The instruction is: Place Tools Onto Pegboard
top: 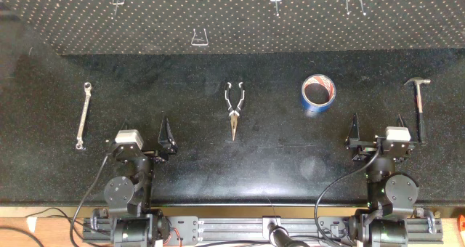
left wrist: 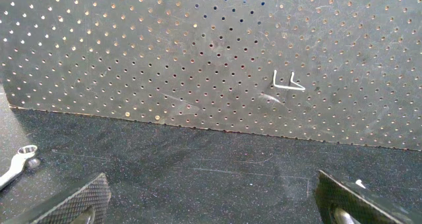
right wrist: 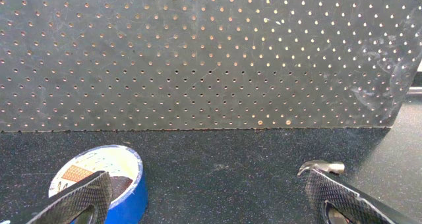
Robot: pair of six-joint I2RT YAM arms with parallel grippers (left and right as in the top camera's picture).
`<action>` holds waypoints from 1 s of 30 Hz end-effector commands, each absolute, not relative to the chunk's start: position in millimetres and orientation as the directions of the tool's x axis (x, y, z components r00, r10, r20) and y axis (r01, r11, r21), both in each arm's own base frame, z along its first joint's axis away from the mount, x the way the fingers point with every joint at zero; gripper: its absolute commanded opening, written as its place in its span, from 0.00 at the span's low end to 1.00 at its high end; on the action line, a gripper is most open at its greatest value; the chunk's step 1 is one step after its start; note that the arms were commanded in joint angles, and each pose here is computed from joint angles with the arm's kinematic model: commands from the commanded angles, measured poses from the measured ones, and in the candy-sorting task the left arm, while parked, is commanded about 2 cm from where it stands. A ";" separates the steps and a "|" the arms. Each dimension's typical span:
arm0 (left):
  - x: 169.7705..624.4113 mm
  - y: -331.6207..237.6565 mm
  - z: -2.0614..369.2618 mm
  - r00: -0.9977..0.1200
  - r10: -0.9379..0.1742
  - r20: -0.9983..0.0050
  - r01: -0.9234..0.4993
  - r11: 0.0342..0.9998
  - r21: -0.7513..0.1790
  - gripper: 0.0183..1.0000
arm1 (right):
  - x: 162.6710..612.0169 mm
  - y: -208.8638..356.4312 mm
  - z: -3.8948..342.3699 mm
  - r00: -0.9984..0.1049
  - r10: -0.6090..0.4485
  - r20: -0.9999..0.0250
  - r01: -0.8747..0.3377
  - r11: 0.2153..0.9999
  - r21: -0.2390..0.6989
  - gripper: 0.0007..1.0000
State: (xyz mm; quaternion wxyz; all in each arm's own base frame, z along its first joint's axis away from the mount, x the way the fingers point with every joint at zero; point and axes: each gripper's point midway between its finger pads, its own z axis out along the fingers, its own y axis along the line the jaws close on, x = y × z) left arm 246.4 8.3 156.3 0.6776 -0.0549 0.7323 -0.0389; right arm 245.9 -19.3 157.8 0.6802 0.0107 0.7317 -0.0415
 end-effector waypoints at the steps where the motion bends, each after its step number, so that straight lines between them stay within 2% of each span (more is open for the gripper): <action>1: 245.9 7.9 156.6 -0.072 -0.119 -0.990 -0.027 0.993 -0.118 1.00 | 245.4 -18.7 157.3 -0.072 -0.026 -0.997 0.072 0.997 -0.031 0.96; 22: 245.9 8.1 156.4 -0.072 -0.119 -0.990 -0.028 0.993 -0.117 1.00 | 245.4 -18.7 157.3 -0.072 -0.026 -0.997 0.073 0.997 -0.031 0.96; 23: 246.0 1.8 157.7 -0.072 -0.082 -0.994 0.011 0.996 -0.083 1.00 | 245.4 -18.7 157.4 -0.072 -0.026 -0.997 0.073 0.997 -0.031 0.96; 24: 246.4 -2.5 158.6 -0.089 0.042 -0.995 0.048 0.998 0.037 1.00 | 245.4 -18.7 157.4 -0.072 -0.026 -0.997 0.073 0.997 -0.031 0.96; 25: 248.4 2.6 157.5 -0.144 0.110 -0.983 0.040 0.994 0.106 0.99 | 245.4 -18.7 157.3 -0.072 -0.026 -0.997 0.073 0.997 -0.031 0.96; 27: 253.8 25.2 154.1 -0.351 0.115 -0.929 -0.018 0.991 0.129 0.99 | 245.4 -18.7 157.4 -0.072 -0.026 -0.997 0.073 0.997 -0.031 0.96; 30: 246.1 76.0 143.2 -0.708 0.066 -0.703 -0.077 0.982 0.170 0.99 | 245.4 -18.7 157.4 -0.072 -0.026 -0.997 0.073 0.997 -0.031 0.96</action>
